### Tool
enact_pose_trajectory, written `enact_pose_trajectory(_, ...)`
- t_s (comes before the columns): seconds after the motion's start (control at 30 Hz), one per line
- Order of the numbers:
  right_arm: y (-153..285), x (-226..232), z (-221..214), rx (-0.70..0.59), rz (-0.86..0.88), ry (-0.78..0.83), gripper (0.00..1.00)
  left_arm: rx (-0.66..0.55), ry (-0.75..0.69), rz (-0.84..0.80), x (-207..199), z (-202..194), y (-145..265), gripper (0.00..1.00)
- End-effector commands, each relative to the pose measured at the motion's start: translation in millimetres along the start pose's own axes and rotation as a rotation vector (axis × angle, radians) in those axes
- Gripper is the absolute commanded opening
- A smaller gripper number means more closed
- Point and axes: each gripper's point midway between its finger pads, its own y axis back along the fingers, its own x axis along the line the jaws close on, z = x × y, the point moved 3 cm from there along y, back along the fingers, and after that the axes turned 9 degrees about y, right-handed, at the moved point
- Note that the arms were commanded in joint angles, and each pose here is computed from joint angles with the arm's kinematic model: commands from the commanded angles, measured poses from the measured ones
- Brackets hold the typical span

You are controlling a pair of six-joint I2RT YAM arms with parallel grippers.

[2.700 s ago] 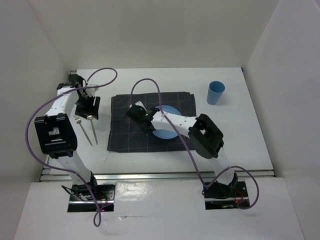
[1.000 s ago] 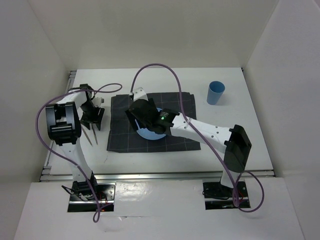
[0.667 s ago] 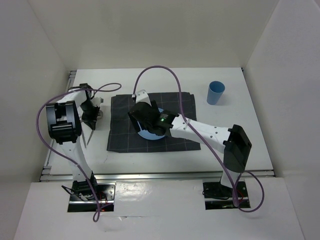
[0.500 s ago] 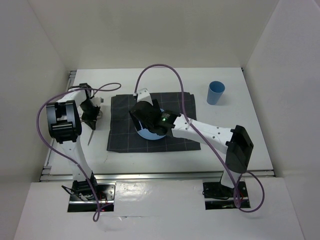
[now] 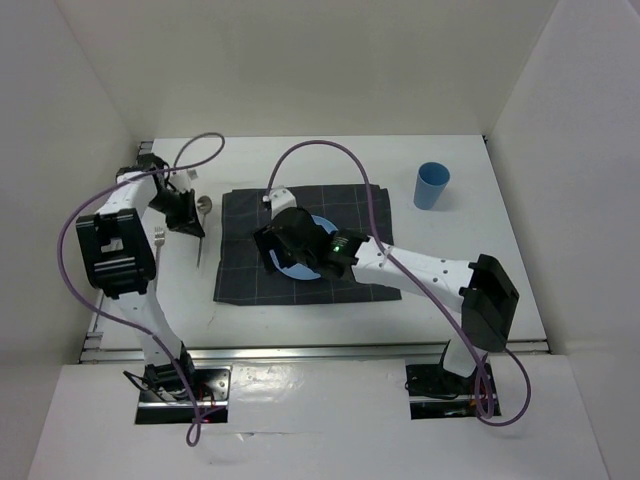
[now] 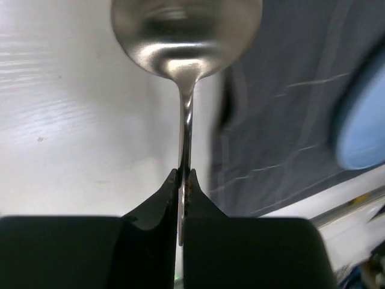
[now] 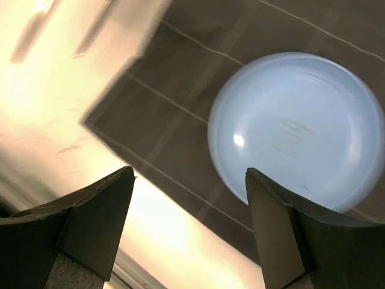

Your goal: Set the dinner table for one person

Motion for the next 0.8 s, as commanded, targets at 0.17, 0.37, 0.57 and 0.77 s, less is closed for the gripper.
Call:
enact_pose_trajectory(0.17,-1,64,95,-0.404,0.431,-0.104,0.82,-0.457,0.015,-0.215,-81,22,113,0.00)
enact_pose_trajectory(0.37,-49,82,113,-0.357,0.540,-0.128,0.82,-0.561,0.035,-0.243,-103,0,144,0.00)
enact_pose_trajectory(0.57,-78,79,115,-0.309,0.595,-0.179,0.82,-0.538,0.049,-0.262,-109,-6,141,0.00)
enact_pose_trajectory(0.77,-90,82,108,-0.292,0.641,-0.190,0.71,-0.514,0.046,-0.271,-111,-13,135,0.00)
